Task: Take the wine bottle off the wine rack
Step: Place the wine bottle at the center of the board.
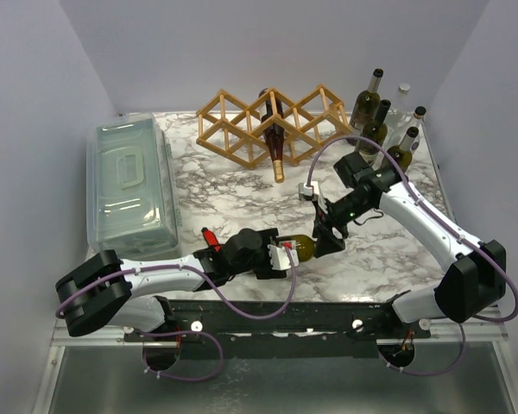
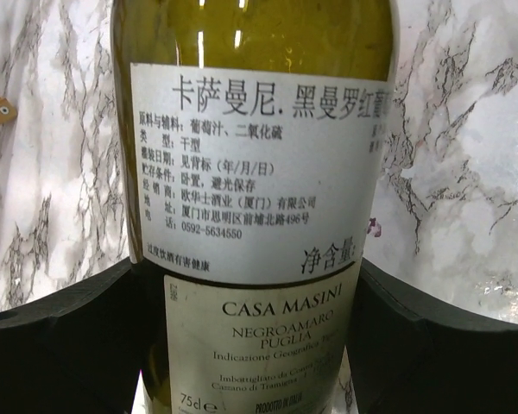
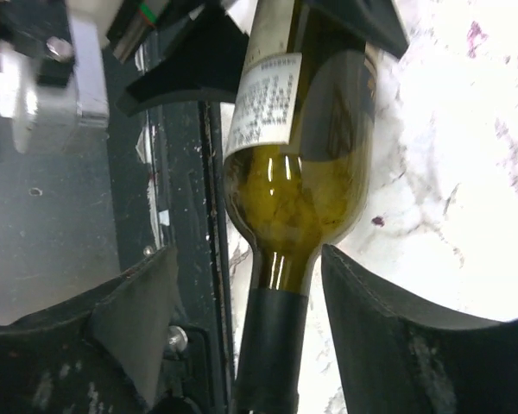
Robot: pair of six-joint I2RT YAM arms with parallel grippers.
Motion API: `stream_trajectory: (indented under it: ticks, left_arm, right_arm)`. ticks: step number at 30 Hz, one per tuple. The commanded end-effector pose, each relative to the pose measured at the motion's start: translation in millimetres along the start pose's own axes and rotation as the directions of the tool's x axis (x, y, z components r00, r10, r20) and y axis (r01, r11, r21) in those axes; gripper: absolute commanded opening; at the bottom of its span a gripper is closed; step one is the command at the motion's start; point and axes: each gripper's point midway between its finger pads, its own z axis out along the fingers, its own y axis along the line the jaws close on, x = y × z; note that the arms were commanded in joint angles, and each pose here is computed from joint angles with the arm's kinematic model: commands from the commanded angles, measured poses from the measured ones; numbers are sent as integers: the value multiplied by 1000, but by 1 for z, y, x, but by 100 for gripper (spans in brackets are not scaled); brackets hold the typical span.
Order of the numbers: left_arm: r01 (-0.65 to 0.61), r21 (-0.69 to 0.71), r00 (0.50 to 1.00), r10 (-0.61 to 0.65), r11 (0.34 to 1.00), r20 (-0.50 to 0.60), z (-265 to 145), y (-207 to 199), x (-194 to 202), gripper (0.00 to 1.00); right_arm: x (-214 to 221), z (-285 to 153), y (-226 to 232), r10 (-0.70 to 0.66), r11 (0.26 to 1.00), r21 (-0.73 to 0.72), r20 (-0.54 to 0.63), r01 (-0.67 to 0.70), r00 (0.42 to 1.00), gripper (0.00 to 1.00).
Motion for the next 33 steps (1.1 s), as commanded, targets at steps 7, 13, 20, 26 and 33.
stream_trajectory:
  ticks: [7, 13, 20, 26, 33]
  left_arm:
    - [87, -46, 980, -78, 995, 184, -5, 14, -42, 0]
    - [161, -54, 962, -144, 986, 232, -10, 15, -48, 0]
    - [314, -74, 904, -274, 947, 327, -21, 26, -59, 0]
    - [490, -69, 791, -410, 869, 454, -32, 40, -76, 0]
    - [637, -49, 646, -499, 769, 577, -46, 59, -95, 0]
  right_arm:
    - [-91, -45, 22, -178, 984, 18, 198, 178, 964, 86]
    - [-113, -56, 25, -205, 979, 78, 282, 190, 937, 87]
    - [-127, -97, 16, -126, 980, 195, 430, 44, 894, 88]
    - [-132, -135, -4, 80, 964, 149, 623, -219, 778, 87]
    - [-141, -147, -9, 164, 946, 100, 675, -309, 719, 87]
